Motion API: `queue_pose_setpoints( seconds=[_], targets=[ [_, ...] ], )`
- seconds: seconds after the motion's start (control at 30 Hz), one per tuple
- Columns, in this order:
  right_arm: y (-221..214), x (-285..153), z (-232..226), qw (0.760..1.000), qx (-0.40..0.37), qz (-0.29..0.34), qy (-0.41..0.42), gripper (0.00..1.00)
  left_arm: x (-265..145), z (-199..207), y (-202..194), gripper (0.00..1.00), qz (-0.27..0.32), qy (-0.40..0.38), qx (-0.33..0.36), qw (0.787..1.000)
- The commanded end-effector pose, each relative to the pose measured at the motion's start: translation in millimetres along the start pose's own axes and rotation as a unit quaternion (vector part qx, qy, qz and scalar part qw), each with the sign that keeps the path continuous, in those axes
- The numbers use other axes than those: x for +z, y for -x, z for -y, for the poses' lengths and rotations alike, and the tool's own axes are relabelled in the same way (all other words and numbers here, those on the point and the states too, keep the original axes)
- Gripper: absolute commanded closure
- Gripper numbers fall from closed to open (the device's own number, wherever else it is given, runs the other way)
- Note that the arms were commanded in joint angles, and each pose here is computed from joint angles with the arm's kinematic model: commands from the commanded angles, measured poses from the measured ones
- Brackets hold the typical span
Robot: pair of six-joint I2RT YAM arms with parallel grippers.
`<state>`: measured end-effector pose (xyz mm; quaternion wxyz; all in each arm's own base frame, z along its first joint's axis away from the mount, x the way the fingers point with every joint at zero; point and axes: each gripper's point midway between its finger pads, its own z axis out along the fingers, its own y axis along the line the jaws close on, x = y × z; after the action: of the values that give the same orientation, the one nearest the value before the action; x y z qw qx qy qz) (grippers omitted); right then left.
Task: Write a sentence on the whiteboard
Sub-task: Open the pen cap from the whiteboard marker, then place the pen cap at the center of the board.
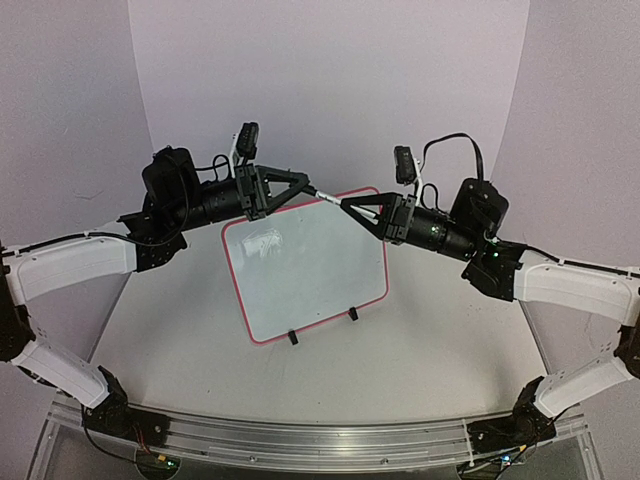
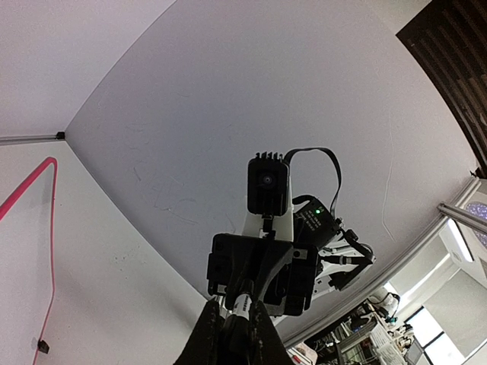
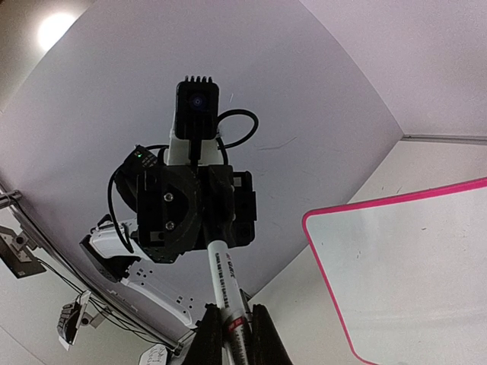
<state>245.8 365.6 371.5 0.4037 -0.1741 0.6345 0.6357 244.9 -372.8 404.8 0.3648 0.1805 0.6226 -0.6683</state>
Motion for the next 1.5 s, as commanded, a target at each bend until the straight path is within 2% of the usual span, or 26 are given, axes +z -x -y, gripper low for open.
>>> queue_pose_setpoints(
  seconds=[0.0, 0.2, 0.33, 0.67, 0.87, 0.97, 1.07, 1.13, 1.2, 1.33, 1.43, 1.47],
  targets=[
    [15, -1, -20, 0.999, -0.021, 0.031, 0.031, 0.99, 6, 11, 3, 1.0, -0.007, -0.018, 0.007, 1.0],
    [22, -13, -15, 0.998, -0.015, 0.056, 0.033, 1.0, 2, 16, 8, 1.0, -0.001, -0.02, 0.012, 1.0],
    [26, -25, -5, 0.997, 0.001, 0.075, 0.034, 1.0, -11, 23, 22, 1.0, 0.026, -0.024, 0.027, 0.999],
    [24, -34, 2, 0.996, 0.011, 0.08, 0.03, 1.0, -58, 27, 67, 1.0, 0.11, 0.0, 0.048, 0.993],
    [22, -37, 2, 0.996, 0.01, 0.078, 0.028, 1.0, -64, 32, 76, 1.0, 0.115, 0.003, 0.057, 0.992],
    [24, -41, -1, 0.996, 0.001, 0.08, 0.028, 1.0, -68, 27, 80, 1.0, 0.108, 0.034, 0.072, 0.991],
    [28, -43, -1, 0.997, -0.026, 0.072, 0.001, 1.0, -76, 3, 83, 1.0, 0.079, 0.126, 0.083, 0.985],
    [28, -46, 12, 0.995, -0.048, 0.047, -0.069, 1.0, -87, -17, 81, 1.0, 0.055, 0.199, 0.087, 0.975],
    [28, -58, 24, 0.986, -0.084, 0.026, -0.139, 1.0, -107, -32, 86, 1.0, 0.051, 0.275, 0.117, 0.953],
    [31, -90, 33, 0.966, -0.131, 0.024, -0.222, 1.0, -164, -71, 95, 1.0, 0.056, 0.436, 0.138, 0.887],
    [35, -108, 32, 0.957, -0.145, 0.037, -0.249, 1.0, -206, -111, 84, 1.0, 0.048, 0.542, 0.123, 0.83],
    [36, -112, 30, 0.956, -0.148, 0.042, -0.251, 1.0, -215, -124, 75, 1.0, 0.043, 0.562, 0.109, 0.819]
  ],
)
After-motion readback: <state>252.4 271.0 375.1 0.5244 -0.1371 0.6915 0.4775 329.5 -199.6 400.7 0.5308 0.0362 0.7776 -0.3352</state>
